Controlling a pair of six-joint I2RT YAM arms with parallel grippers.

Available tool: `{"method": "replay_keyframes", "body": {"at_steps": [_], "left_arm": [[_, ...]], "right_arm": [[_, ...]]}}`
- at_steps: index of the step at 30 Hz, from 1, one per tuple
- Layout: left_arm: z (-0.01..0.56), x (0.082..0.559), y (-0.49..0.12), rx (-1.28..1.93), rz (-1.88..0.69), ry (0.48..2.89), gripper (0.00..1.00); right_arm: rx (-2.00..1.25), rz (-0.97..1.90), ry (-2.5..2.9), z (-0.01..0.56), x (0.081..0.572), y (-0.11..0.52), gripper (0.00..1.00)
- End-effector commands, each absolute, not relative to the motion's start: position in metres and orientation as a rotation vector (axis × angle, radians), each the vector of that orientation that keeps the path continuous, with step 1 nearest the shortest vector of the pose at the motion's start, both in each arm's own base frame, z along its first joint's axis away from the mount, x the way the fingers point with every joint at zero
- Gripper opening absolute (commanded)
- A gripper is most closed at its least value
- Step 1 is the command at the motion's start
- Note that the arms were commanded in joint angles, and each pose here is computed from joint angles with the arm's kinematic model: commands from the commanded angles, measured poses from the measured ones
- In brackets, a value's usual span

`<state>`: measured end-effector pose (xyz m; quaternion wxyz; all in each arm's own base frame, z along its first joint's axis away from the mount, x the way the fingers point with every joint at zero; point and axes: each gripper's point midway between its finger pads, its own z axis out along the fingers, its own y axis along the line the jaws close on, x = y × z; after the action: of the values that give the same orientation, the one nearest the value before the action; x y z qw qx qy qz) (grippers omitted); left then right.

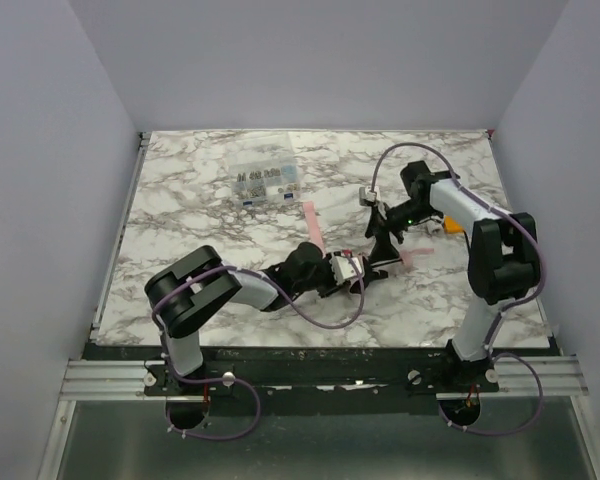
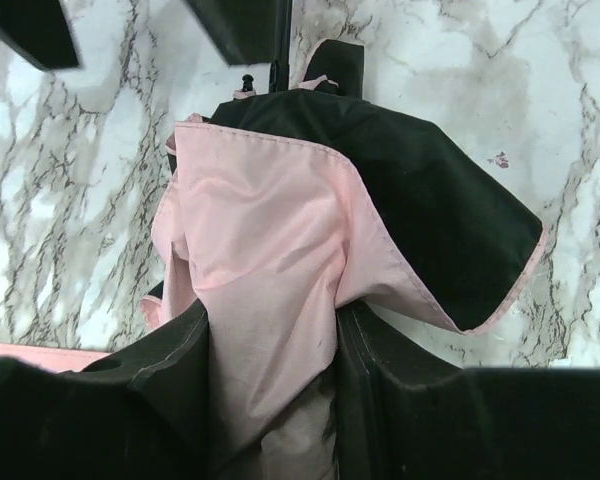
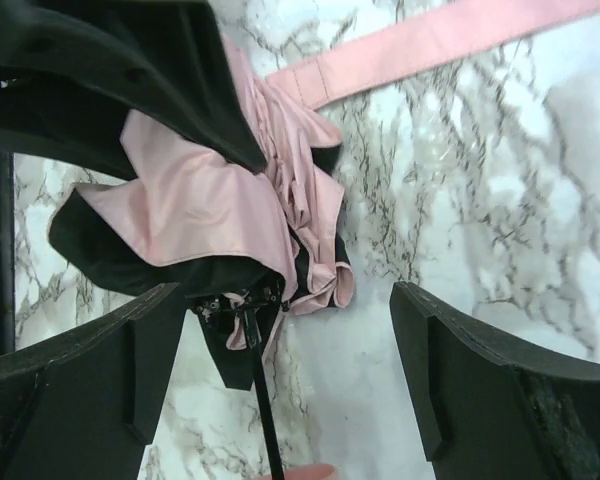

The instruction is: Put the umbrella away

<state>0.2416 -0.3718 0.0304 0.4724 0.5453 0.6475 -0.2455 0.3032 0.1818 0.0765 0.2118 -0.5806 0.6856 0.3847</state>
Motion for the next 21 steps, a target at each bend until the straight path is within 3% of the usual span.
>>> {"method": "replay_keyframes", "body": {"at_steps": [1, 3, 7, 15, 18, 21], "left_arm": [[-0.065, 0.18, -0.306, 1.501, -0.769, 2.087, 0.01], [-0.062, 0.183, -0.307, 1.468, -0.849, 2.147, 0.01], [-0.054, 0.191, -0.308, 1.361, -1.012, 2.27, 0.0], [-0.059, 0.194, -0.306, 1.169, -1.173, 2.46, 0.0], [-0.06, 0.196, -0.304, 1.08, -1.231, 2.514, 0.0], [-0.057, 0.2, -0.303, 0.981, -1.314, 2.543, 0.0]], "right_arm": [[-1.665, 0.958, 1.584, 0.111, 0.309, 0.185, 0.95], [-1.705, 0.926, 1.439, 0.122, 0.298, 0.185, 1.0], [-1.869, 0.802, 1.13, 0.114, 0.266, 0.184, 1.0], [-1.975, 0.468, 1.074, 0.082, 0.285, 0.211, 1.0], [-2.096, 0.41, 1.097, 0.05, 0.273, 0.214, 0.95], [-2.206, 0.353, 1.12, 0.016, 0.256, 0.206, 0.84]]}}
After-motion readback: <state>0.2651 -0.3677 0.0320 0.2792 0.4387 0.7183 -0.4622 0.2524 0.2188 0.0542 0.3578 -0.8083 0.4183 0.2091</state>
